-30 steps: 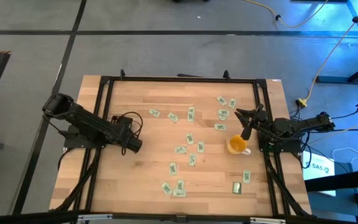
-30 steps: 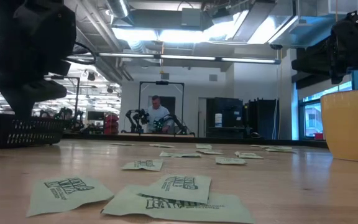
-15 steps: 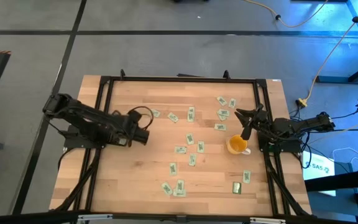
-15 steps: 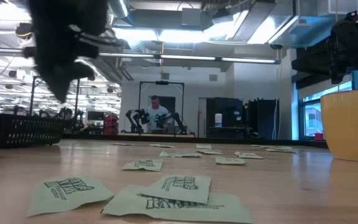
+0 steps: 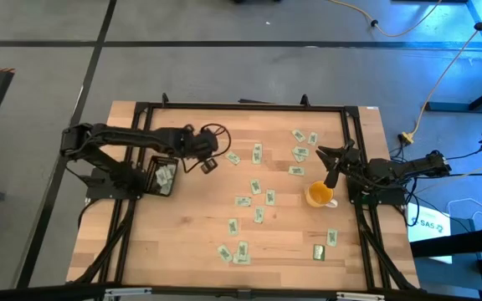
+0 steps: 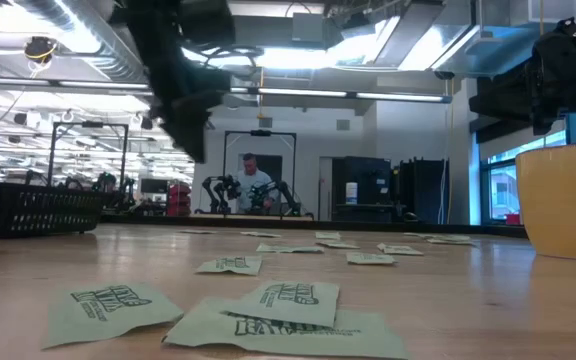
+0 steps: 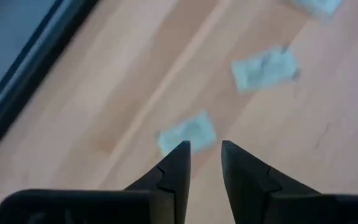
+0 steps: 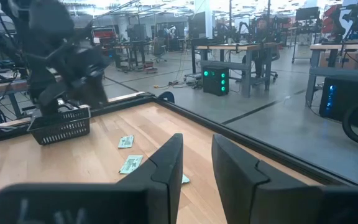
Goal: Pick and place Stevia / Truvia into bins
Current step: Put the stevia packet into the black bin
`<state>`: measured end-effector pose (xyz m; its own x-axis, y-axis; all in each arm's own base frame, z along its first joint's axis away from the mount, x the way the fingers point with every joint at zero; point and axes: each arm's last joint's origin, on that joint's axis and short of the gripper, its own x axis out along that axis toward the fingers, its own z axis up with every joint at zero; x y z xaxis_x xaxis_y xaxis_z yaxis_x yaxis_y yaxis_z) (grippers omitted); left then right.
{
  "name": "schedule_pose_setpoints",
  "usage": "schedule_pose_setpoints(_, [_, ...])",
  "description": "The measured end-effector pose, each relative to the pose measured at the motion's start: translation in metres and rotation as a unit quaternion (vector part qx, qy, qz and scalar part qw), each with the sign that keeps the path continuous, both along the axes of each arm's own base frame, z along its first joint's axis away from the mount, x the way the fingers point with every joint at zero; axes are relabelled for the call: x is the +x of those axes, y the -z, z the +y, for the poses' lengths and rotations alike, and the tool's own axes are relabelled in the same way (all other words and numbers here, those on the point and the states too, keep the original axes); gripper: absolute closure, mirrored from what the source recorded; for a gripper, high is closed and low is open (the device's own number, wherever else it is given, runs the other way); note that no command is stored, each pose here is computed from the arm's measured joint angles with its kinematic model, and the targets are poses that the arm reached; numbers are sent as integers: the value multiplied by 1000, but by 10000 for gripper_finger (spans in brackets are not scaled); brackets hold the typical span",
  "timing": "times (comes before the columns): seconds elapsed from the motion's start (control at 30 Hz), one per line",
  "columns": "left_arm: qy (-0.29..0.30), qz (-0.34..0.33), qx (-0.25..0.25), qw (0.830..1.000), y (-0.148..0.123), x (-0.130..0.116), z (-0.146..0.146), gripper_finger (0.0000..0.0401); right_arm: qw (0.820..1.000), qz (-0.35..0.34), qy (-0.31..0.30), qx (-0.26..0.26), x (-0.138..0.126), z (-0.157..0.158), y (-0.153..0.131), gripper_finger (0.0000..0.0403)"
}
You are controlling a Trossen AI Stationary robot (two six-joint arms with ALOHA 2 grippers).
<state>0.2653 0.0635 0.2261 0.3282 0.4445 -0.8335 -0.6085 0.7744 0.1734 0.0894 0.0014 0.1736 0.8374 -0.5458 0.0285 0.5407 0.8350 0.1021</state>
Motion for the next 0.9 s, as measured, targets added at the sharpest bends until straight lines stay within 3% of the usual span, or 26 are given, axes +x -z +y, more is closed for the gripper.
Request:
schedule_pose_setpoints(0.2, [38, -50, 11, 998, -6, 8, 18, 318, 1000, 1, 0, -2, 0, 0, 0, 313])
schedule_pose_setpoints(0.43, [42, -31, 11, 999, 1, 7, 33, 321, 1000, 1, 0, -2, 0, 0, 0, 313])
schedule_pose_setpoints(0.6, [67, 10, -7, 998, 22, 14, 42, 327, 1000, 1, 0, -2, 0, 0, 0, 313])
schedule_pose_setpoints(0.9, [53, 80, -38, 995, 66, 21, 58, 329, 1000, 1, 0, -2, 0, 0, 0, 313])
